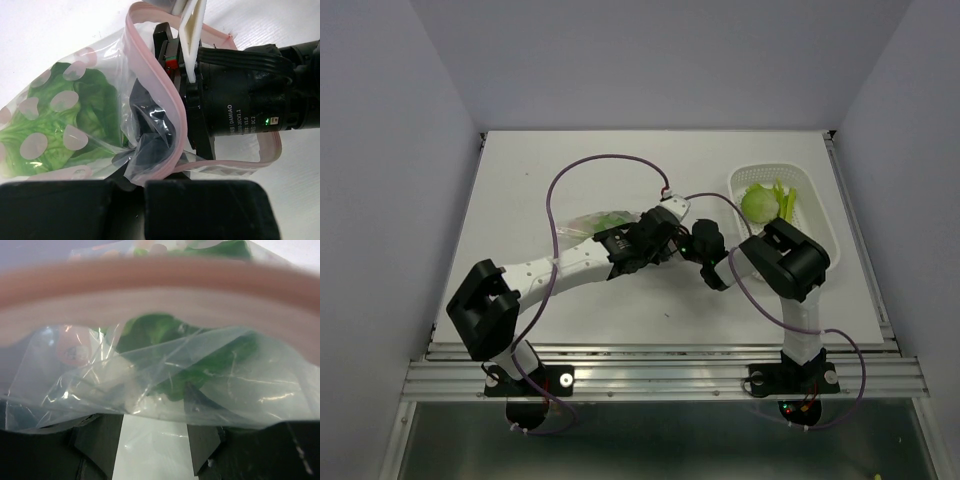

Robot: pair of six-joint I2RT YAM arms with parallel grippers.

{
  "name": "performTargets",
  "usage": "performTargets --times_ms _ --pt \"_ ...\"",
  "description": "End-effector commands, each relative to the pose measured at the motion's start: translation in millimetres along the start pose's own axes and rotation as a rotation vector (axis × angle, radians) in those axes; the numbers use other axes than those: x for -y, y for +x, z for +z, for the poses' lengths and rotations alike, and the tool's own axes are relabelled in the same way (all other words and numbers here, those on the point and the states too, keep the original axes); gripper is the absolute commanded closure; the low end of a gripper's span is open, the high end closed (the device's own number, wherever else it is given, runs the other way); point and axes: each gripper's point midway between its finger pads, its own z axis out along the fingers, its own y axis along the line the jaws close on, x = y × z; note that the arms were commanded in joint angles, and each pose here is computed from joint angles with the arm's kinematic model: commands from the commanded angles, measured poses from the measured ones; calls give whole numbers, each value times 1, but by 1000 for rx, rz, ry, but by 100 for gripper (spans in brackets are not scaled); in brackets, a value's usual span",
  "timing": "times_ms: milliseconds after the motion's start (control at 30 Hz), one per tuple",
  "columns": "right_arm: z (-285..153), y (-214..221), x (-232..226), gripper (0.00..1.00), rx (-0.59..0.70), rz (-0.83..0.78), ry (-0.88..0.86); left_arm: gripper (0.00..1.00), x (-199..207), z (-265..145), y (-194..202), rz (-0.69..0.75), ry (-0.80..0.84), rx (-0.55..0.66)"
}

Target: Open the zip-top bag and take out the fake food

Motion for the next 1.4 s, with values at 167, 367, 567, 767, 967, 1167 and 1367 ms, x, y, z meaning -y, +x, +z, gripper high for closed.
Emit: performTargets --times_ms 167,367,567,767,967,1167,1367 --pt "18 -10 -57 44 86 -212 -306 100 26 -8 -16 17 159 71" --pt "20 -18 -56 44 156 -265 -321 100 26 -13 -19 25 201 87" --pt "24 -17 -61 44 188 -316 -334 100 35 -18 -27 17 269 115" --pt "23 -26 -72 45 255 -337 -403 100 40 -20 -26 -18 312 114" --pt "26 -32 -81 45 300 -371 -406 100 49 -20 -28 -36 356 116" --pt "27 -36 -81 68 318 -355 -404 100 51 -20 -29 -40 359 117" --pt "21 -34 -78 99 323 -337 -372 100 49 -23 -31 -47 359 131"
